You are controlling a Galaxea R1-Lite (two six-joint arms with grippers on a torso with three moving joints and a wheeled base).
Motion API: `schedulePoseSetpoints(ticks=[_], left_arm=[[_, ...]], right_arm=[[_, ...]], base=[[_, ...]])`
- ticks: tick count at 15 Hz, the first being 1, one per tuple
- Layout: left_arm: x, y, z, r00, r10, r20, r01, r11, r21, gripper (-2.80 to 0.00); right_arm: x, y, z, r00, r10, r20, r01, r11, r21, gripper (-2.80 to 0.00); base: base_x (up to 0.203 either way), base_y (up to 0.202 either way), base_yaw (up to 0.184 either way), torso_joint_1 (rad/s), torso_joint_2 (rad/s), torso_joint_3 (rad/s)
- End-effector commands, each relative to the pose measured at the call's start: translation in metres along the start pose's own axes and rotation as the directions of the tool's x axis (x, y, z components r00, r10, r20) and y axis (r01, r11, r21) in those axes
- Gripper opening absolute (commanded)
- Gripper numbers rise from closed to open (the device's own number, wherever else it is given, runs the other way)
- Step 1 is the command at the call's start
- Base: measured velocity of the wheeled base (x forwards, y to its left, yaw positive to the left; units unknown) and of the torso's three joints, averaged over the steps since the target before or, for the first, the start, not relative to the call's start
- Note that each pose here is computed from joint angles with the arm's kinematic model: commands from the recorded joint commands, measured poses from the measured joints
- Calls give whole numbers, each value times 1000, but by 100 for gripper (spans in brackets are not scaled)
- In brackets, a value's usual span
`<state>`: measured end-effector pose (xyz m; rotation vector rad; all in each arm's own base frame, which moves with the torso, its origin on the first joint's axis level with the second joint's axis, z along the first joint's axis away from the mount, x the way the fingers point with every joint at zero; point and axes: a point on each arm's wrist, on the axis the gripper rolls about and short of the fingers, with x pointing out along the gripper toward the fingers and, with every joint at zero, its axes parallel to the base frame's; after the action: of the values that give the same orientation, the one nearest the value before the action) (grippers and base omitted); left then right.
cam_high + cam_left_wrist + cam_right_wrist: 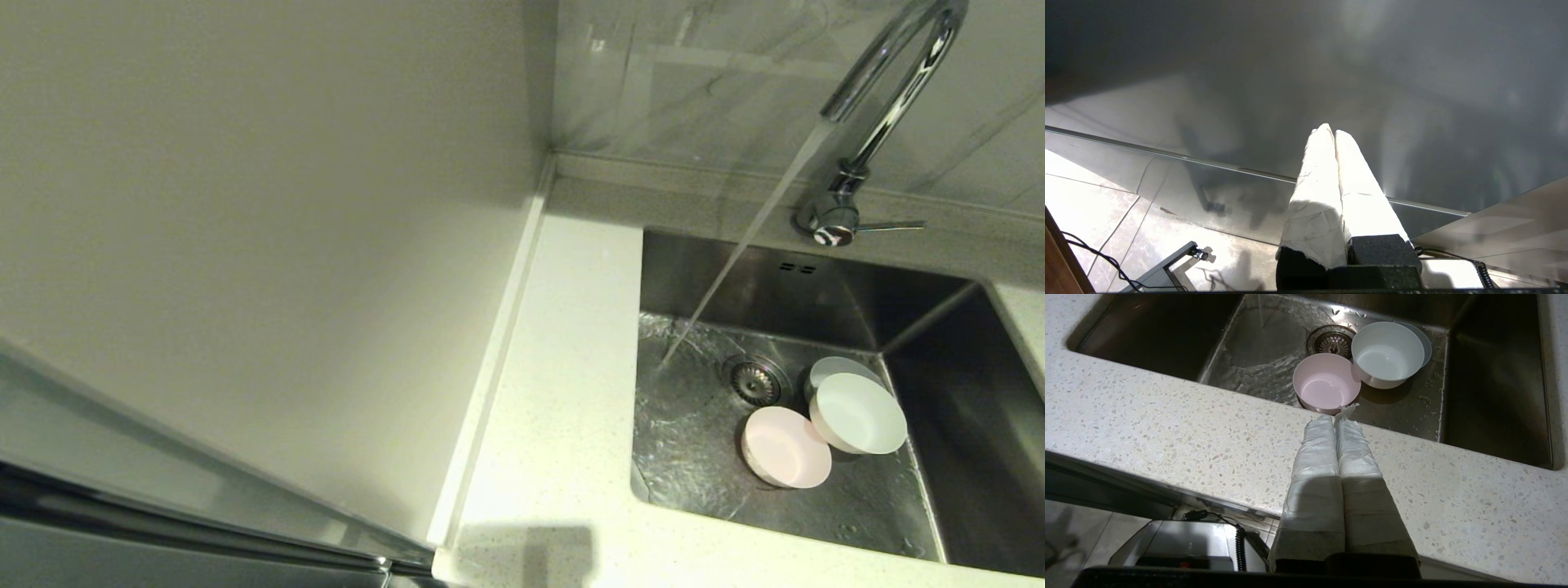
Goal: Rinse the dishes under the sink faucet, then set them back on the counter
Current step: Wait for the water to rinse the bowl
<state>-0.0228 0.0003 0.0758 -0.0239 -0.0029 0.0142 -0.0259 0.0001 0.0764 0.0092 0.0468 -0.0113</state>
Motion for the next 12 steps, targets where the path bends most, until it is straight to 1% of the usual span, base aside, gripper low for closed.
schedulePoseSetpoints(ticks=[1,12], left_arm=[[0,0,0,1000,1,3,-1,1000,-1,-280],[0,0,0,1000,1,3,-1,1000,-1,-280]], right_arm=[[0,0,0,1000,0,-4,0,1000,0,-280],[0,0,0,1000,0,-4,0,1000,0,-280]], base=[[0,0,0,0,0,0],[0,0,0,0,0,0]])
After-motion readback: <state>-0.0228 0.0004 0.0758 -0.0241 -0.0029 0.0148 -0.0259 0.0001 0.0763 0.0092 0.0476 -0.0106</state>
